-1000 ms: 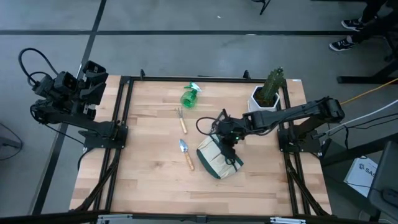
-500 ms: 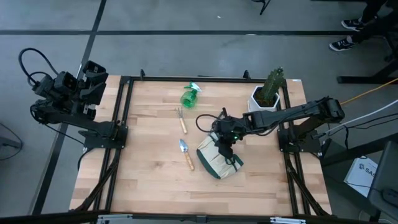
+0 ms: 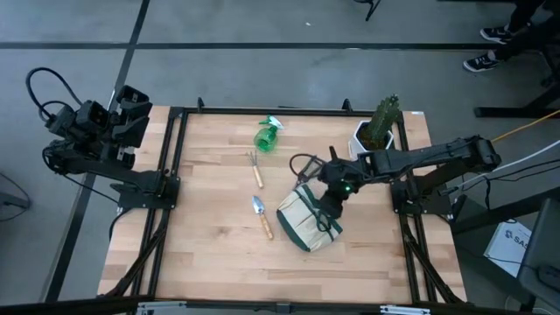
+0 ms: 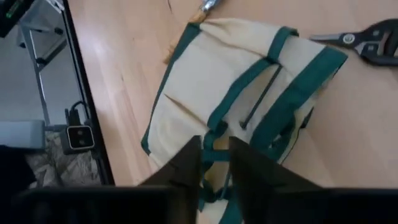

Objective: Pick & Place Garden tools in Gardening bag
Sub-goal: Prepare the light brown gardening bag

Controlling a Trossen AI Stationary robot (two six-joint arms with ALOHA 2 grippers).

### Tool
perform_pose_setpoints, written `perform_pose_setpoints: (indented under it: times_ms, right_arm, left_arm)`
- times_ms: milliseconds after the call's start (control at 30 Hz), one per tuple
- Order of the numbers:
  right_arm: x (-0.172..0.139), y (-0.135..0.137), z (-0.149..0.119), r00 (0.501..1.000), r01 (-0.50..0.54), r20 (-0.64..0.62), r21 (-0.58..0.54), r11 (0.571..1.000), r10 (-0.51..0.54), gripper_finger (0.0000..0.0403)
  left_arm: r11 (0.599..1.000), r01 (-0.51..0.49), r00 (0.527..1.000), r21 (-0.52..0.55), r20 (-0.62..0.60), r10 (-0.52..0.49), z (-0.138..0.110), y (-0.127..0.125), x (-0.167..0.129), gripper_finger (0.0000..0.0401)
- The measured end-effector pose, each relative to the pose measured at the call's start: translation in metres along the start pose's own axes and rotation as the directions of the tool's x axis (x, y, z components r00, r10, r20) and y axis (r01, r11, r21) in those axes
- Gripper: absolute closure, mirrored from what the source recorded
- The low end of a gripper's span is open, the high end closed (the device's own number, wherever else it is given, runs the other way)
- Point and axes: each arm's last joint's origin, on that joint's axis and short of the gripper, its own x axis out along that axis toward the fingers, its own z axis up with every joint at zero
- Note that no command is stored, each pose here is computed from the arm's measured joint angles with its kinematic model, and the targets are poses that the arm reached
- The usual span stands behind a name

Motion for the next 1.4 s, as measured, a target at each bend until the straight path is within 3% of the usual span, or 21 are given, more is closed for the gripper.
perform_pose_setpoints:
  times_ms: [200, 333, 400, 700, 833, 967, 1067, 1200, 1400]
  right_arm:
    - [0.003, -0.005, -0.005, 0.999, 0.027, -0.038, 0.133, 0.991, -0.023, 0.015]
    - [0.014, -0.011, -0.011, 0.999, 0.013, -0.052, 0.152, 0.988, -0.005, 0.0045]
    - [0.02, -0.018, -0.016, 0.998, 0.008, -0.068, 0.171, 0.985, 0.003, 0.0015]
    - [0.027, -0.044, -0.028, 0.99, -0.131, 0.093, 0.256, 0.958, 0.111, 0.0028]
    - [0.043, -0.063, -0.042, 0.99, -0.117, 0.11, 0.317, 0.941, 0.086, 0.0027]
    - [0.054, -0.071, -0.048, 0.968, -0.211, 0.203, 0.321, 0.923, 0.15, 0.0027]
    - [0.06, -0.07, -0.052, 0.956, -0.246, 0.232, 0.293, 0.924, 0.181, 0.0027]
    - [0.069, -0.067, -0.056, 0.963, -0.209, 0.226, 0.284, 0.936, 0.146, 0.0027]
    - [0.084, -0.049, -0.06, 0.939, -0.297, 0.24, 0.204, 0.933, 0.246, 0.0027]
  left_arm:
    - [1.0, 0.0, 1.0, 0.0, 0.0, 0.0, 0.0, 0.0, 0.0, 0.0244]
    - [1.0, 0.0, 1.0, 0.0, 0.0, 0.0, 0.0, 0.0, 0.0, 0.0244]
    - [1.0, 0.0, 1.0, 0.0, 0.0, 0.0, 0.0, 0.0, 0.0, 0.0244]
    - [1.0, 0.0, 1.0, 0.0, 0.0, 0.0, 0.0, 0.0, 0.0, 0.0244]
    - [1.0, 0.0, 1.0, 0.0, 0.0, 0.0, 0.0, 0.0, 0.0, 0.0244]
    - [1.0, 0.0, 1.0, 0.0, 0.0, 0.0, 0.0, 0.0, 0.0, 0.0244]
    - [1.0, 0.0, 1.0, 0.0, 0.0, 0.0, 0.0, 0.0, 0.0, 0.0244]
    - [1.0, 0.0, 1.0, 0.0, 0.0, 0.0, 0.0, 0.0, 0.0, 0.0244]
    - [1.0, 0.0, 1.0, 0.0, 0.0, 0.0, 0.0, 0.0, 0.0, 0.0244]
